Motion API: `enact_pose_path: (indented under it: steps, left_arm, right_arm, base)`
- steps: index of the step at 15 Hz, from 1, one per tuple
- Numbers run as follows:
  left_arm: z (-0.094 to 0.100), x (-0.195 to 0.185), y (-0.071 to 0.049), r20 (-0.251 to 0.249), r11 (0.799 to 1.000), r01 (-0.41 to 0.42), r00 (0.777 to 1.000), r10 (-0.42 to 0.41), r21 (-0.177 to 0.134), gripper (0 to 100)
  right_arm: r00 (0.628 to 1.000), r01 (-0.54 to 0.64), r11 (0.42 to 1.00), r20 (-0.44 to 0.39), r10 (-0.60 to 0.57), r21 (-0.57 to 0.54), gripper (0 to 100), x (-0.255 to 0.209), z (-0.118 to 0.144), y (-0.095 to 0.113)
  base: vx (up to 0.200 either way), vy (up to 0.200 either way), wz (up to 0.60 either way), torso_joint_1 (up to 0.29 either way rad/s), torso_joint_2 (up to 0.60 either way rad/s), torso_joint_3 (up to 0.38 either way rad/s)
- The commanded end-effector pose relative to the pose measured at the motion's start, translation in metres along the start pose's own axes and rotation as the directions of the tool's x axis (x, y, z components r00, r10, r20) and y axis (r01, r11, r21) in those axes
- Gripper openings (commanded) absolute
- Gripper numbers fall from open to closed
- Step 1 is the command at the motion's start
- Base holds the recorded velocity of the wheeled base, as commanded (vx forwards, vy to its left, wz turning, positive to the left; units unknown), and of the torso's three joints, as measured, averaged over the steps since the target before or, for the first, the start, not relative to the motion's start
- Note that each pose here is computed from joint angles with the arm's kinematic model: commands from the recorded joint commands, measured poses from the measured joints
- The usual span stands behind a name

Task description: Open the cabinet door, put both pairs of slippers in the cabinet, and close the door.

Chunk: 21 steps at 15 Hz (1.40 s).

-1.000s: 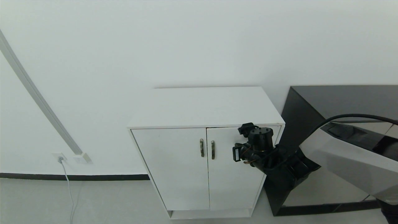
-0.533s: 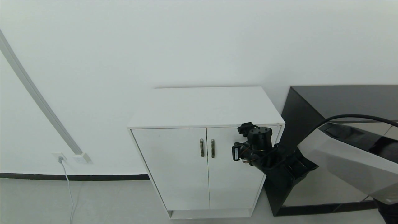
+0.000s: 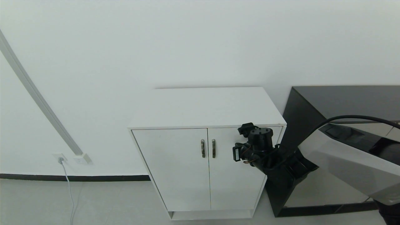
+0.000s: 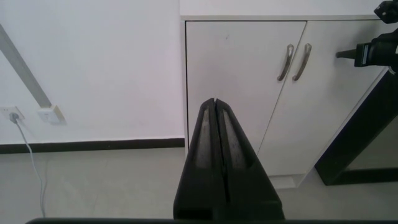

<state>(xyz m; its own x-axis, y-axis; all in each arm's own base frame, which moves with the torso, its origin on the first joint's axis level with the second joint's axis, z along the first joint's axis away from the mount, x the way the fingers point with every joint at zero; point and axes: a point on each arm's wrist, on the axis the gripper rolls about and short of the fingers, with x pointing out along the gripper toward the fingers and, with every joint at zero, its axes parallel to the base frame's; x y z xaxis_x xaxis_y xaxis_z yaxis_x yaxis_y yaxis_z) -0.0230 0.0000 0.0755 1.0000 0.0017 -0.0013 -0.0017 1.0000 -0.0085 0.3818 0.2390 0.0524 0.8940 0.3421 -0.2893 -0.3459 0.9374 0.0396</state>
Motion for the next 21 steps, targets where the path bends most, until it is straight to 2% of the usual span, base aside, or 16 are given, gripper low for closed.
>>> enact_pose_path:
  steps: [1, 7, 14, 21]
  left_arm:
    - [0.000, 0.000, 0.000, -0.002, 1.000, -0.001, 1.000, 0.001, -0.001, 0]
    - [0.000, 0.000, 0.000, -0.002, 1.000, -0.001, 1.000, 0.001, -0.001, 0]
    - [0.000, 0.000, 0.000, -0.002, 1.000, -0.001, 1.000, 0.001, -0.001, 0]
    - [0.000, 0.000, 0.000, -0.002, 1.000, -0.001, 1.000, 0.001, -0.001, 0]
  right_arm:
    - [1.000, -0.001, 1.000, 0.005, 0.001, 0.001, 0, 0.002, 0.000, 0.000]
    - [1.000, 0.001, 1.000, 0.009, -0.001, -0.005, 0, 0.001, 0.002, 0.001]
    - [1.000, 0.001, 1.000, 0.007, -0.001, -0.006, 0, -0.025, 0.013, -0.002]
    - [0.994, 0.110, 0.994, -0.012, -0.110, -0.004, 0, -0.086, 0.016, -0.029]
  base:
    - [0.000, 0.000, 0.00, 0.000, 0.00, 0.000]
    - [0.000, 0.000, 0.00, 0.000, 0.00, 0.000]
    - [0.000, 0.000, 0.00, 0.000, 0.00, 0.000]
    - [0.000, 0.000, 0.00, 0.000, 0.00, 0.000]
